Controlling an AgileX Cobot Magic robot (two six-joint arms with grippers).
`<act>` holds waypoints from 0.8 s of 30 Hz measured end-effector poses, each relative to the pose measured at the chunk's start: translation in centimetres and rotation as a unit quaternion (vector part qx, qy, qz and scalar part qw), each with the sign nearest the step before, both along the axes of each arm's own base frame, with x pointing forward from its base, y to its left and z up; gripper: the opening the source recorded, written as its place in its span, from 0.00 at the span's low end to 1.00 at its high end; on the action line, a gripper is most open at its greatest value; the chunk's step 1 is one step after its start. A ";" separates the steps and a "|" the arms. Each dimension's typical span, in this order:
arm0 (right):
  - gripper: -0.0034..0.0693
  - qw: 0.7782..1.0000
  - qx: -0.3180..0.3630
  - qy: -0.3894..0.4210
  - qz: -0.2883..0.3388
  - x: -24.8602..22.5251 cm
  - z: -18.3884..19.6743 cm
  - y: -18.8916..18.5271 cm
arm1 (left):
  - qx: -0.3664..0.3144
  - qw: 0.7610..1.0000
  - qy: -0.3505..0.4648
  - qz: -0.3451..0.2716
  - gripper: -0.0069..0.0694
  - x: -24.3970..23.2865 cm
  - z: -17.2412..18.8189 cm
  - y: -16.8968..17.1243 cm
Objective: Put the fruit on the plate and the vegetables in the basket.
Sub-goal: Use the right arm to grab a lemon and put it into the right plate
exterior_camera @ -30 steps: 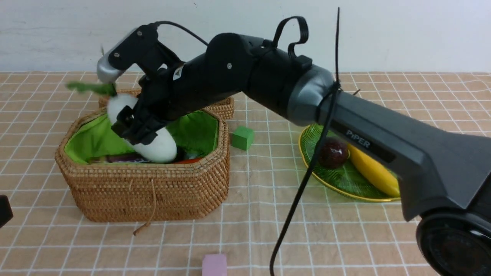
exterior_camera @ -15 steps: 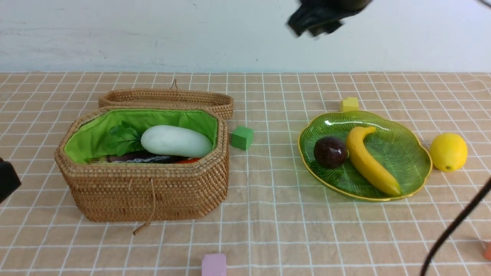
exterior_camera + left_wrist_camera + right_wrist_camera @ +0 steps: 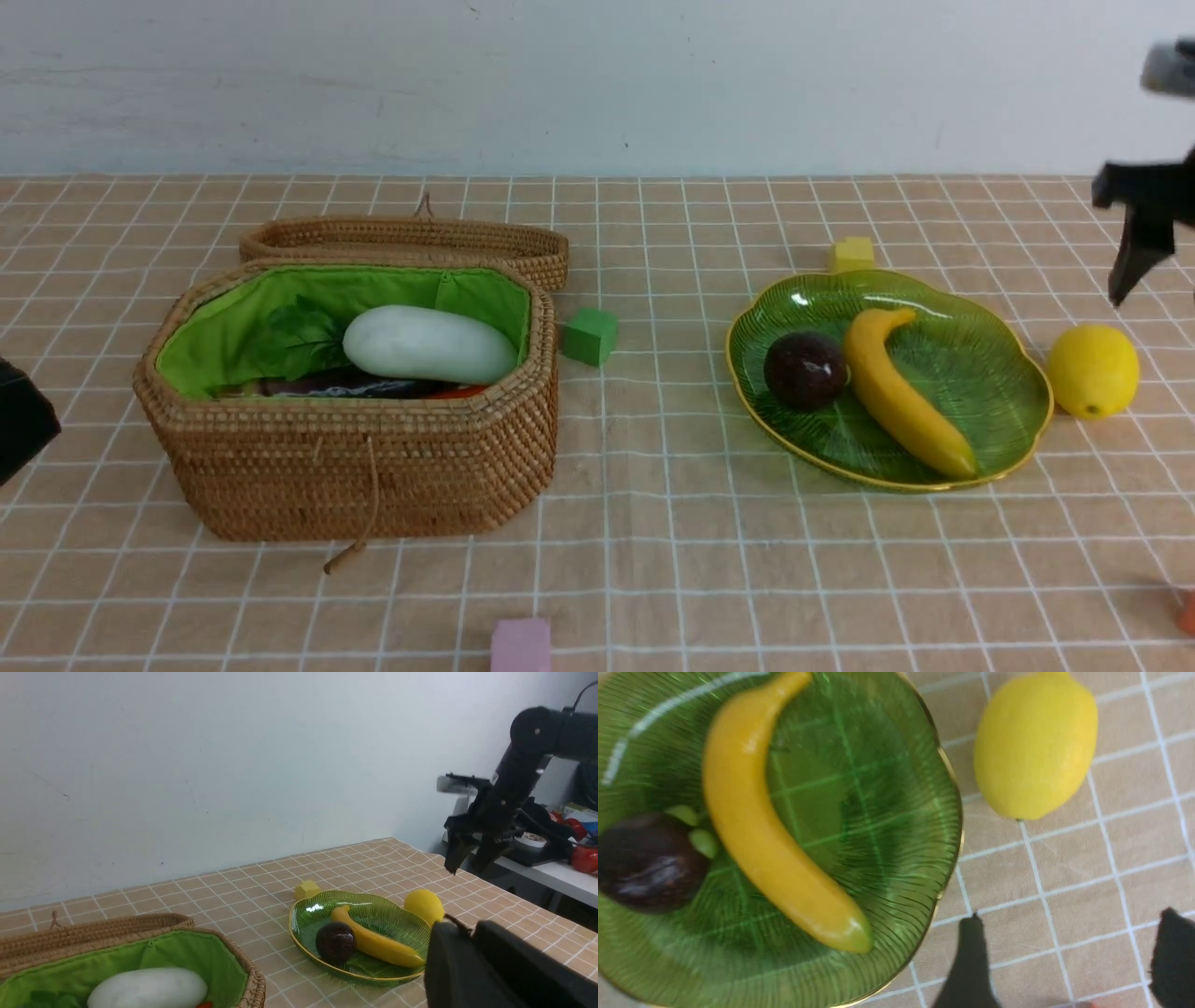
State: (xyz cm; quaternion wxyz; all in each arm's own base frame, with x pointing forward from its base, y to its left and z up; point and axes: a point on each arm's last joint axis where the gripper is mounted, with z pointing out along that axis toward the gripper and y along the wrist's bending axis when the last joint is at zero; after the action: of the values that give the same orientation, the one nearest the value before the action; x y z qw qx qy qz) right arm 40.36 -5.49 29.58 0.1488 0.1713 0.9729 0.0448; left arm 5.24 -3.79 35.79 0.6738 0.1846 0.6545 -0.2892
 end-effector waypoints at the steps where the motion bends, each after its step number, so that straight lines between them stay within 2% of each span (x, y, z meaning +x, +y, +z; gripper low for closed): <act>1: 0.91 1.000 0.005 0.003 -0.016 0.3 -1.0 -0.7 | 0.001 1.000 0.001 0.001 0.15 0.0 0.0 0.0; 4: 0.97 0.999 0.011 -0.005 -0.047 1.4 -3.0 -2.3 | 0.005 1.000 0.007 0.004 0.15 0.1 -0.2 0.1; 15: 0.96 0.994 0.031 -0.069 -0.078 5.4 -9.0 -3.1 | 0.021 0.999 0.032 0.018 0.15 0.2 -0.7 0.2; 20: 0.94 0.995 0.031 -0.057 -0.080 6.0 -11.2 -3.3 | 0.026 0.999 0.042 0.023 0.15 0.3 -0.9 0.3; 24: 0.87 0.996 0.027 -0.054 -0.066 6.2 -12.0 -3.3 | 0.026 0.998 0.049 0.022 0.15 0.3 -1.0 0.3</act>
State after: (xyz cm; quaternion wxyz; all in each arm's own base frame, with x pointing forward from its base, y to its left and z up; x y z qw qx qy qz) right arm 46.52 -8.78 17.58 0.1986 0.2362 0.9486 0.0701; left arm 5.51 -3.48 34.80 0.6424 0.1730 0.6977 -0.2658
